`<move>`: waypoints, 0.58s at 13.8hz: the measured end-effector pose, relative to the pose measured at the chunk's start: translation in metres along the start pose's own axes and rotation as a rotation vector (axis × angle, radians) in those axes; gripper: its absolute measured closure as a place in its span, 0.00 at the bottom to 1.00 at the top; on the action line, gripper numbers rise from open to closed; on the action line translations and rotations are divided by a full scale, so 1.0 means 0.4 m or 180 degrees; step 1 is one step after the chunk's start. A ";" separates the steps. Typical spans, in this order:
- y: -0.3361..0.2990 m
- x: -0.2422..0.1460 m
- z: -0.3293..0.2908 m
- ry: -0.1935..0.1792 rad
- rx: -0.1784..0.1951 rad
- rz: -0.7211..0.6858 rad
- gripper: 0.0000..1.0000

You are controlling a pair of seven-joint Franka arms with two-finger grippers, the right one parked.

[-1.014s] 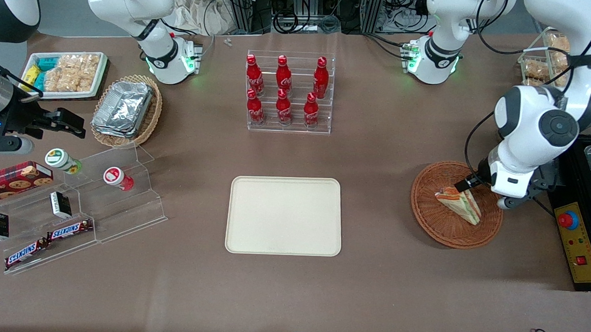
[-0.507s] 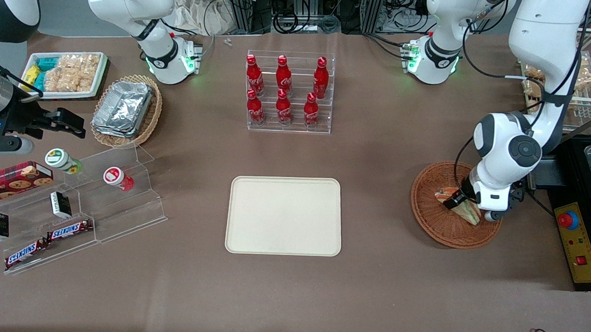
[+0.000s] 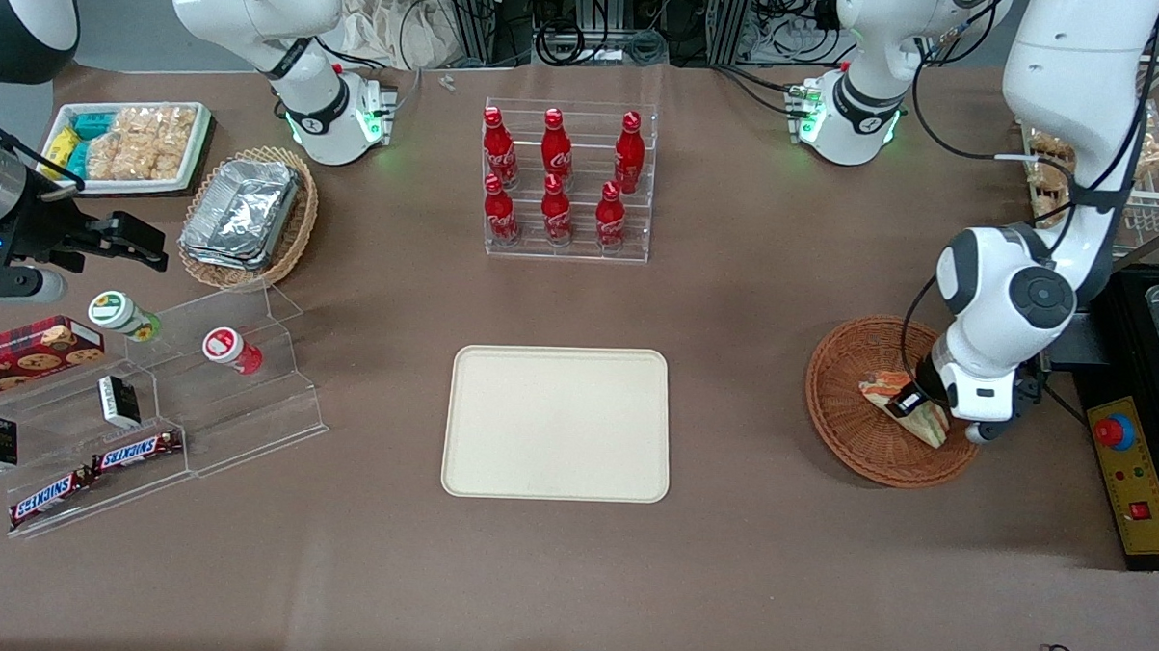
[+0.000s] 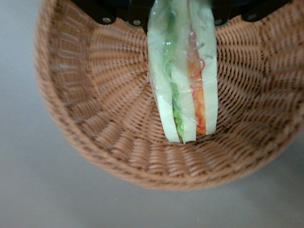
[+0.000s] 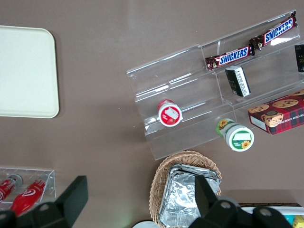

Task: Place sandwich from basket to tray
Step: 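Lift the sandwich out of the basket with the left gripper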

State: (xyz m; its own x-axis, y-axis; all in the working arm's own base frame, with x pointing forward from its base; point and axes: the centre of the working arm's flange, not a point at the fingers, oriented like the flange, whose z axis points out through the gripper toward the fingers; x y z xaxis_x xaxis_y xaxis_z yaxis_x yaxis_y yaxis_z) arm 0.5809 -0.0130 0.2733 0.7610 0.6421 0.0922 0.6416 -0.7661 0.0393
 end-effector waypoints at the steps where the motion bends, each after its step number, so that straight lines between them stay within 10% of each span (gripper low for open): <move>1: 0.042 -0.004 -0.077 -0.0079 0.0055 0.0078 0.66; 8: 0.475 -0.402 -0.377 -0.0340 -0.0084 0.1492 0.80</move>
State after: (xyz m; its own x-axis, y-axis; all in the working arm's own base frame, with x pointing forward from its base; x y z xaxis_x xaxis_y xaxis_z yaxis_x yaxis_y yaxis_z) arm 0.5658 -0.2663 0.4160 0.9742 0.2256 0.0032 0.2253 -0.9733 0.0433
